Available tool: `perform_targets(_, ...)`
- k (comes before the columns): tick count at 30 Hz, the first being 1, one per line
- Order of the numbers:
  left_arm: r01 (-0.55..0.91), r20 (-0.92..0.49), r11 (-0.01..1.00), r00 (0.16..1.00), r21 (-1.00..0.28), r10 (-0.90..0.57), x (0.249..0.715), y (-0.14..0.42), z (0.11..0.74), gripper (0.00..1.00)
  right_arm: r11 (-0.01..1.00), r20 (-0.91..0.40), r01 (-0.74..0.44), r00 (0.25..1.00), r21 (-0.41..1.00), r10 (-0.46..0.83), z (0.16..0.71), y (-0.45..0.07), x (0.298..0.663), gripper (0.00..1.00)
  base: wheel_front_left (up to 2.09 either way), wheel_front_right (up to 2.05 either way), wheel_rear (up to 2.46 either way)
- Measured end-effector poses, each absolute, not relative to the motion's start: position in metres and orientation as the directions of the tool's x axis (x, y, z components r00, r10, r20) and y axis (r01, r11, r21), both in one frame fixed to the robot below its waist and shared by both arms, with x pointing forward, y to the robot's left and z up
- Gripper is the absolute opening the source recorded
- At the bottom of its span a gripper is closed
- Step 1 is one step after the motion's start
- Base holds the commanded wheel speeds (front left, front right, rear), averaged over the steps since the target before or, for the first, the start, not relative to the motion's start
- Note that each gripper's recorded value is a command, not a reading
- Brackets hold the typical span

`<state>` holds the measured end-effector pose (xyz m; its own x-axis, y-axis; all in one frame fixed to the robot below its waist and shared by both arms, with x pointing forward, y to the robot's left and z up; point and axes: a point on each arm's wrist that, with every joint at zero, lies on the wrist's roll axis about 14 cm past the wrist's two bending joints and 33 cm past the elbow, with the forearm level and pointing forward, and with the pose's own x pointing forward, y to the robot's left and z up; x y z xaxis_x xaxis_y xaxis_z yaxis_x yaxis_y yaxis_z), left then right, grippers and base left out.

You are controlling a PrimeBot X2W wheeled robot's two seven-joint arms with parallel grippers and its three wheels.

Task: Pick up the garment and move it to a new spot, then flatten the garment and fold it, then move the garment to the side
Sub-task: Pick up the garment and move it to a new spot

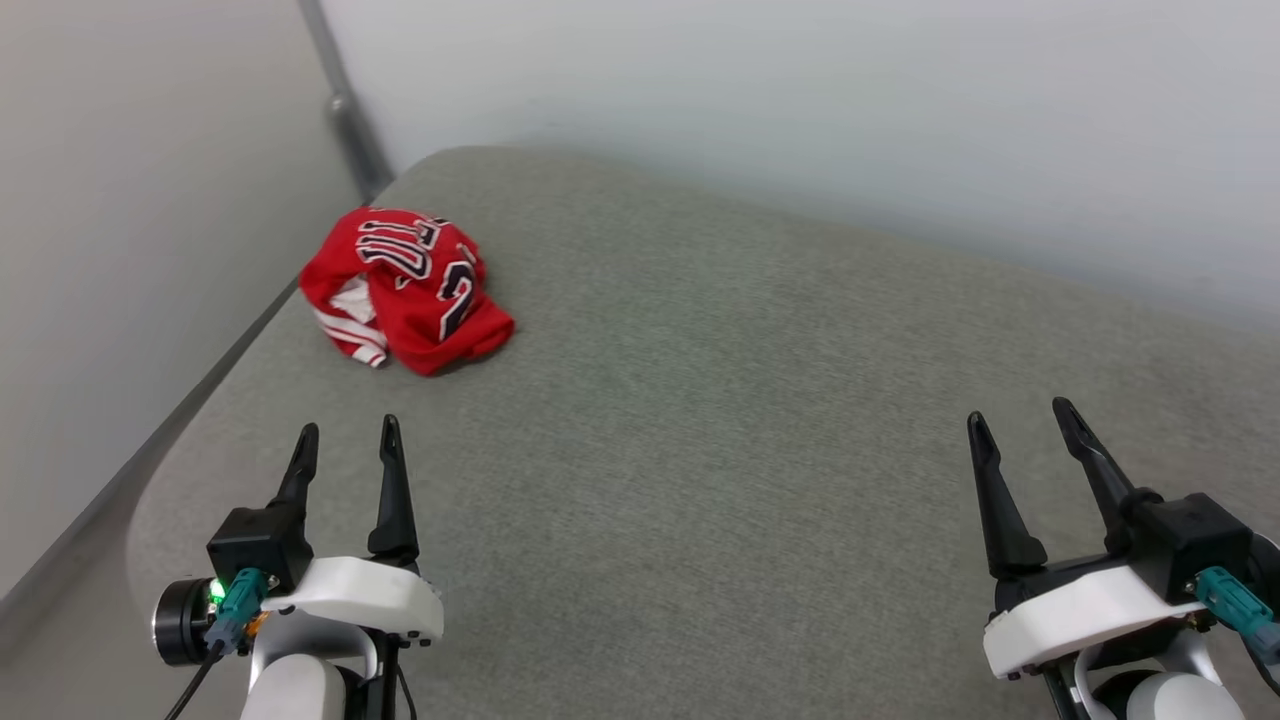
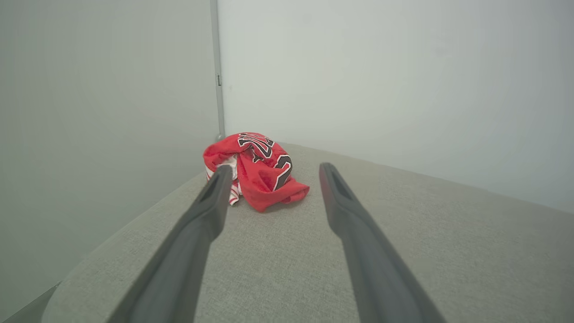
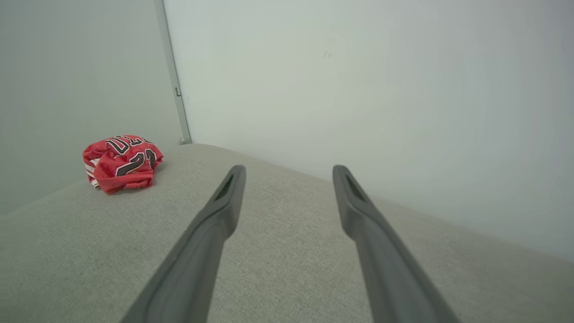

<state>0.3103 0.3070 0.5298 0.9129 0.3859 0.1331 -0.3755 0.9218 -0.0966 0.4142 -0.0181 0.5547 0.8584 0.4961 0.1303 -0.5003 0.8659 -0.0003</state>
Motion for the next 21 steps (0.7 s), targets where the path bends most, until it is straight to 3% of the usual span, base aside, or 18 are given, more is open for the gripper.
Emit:
perform_targets(12,-0.469,0.111,0.879,0.872,-0.089,0.477,0.278,0.334,0.522,1.0,0.813,0.139,-0.583,0.805,0.002,0.577,0.56,0.017,0.411,1.0,0.0,0.0,0.0)
perform_targets(21,-0.42,0.135,0.905,0.895,-0.071,0.426,0.309,0.329,0.535,1.0,0.812,0.123,-0.583,0.806,0.002,0.578,0.555,0.017,0.416,1.0,0.0,0.0,0.0)
